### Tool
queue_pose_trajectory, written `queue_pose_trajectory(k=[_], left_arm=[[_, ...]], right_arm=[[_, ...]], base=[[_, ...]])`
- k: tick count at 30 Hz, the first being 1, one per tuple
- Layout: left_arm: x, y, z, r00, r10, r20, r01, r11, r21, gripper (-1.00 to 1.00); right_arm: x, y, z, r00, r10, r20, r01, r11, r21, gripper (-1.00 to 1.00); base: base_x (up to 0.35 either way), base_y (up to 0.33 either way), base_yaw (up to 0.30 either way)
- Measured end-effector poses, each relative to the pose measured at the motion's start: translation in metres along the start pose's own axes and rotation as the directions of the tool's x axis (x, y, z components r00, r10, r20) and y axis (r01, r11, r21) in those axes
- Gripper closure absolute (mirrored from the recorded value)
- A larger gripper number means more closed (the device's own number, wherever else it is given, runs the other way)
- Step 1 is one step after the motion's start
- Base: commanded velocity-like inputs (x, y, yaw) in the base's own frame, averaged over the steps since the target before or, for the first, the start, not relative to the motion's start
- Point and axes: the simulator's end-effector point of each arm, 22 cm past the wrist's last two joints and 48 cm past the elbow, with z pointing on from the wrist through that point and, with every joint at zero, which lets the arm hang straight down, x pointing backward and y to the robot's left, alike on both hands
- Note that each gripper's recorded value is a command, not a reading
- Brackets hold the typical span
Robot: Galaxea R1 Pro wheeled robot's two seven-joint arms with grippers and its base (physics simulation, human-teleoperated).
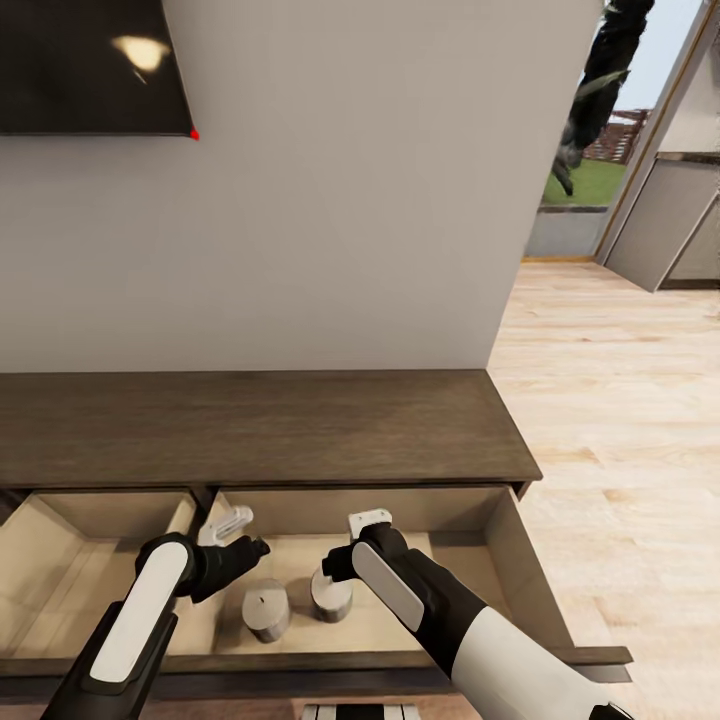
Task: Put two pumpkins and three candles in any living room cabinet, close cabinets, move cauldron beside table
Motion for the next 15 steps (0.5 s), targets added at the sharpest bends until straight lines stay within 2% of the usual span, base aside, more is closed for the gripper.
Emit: queue_pose_trajectory(k=[6,15], left_arm=[[-0.006,-0.005,-0.010,1.000,0.000,0.018,0.000,1.000,0.014,-1.00],[-0.013,-0.013,-0.026,0.999,0.002,0.047,-0.004,0.999,0.039,-1.00]], right_arm=[[-0.008,0.001,-0.010,1.000,-0.005,0.023,0.005,1.000,0.005,-1.00],[-0.020,0.003,-0.027,0.998,-0.012,0.059,0.012,1.000,0.009,-1.00]], base=[[-0.151,0.000,0.000],[-0.065,0.001,0.000]])
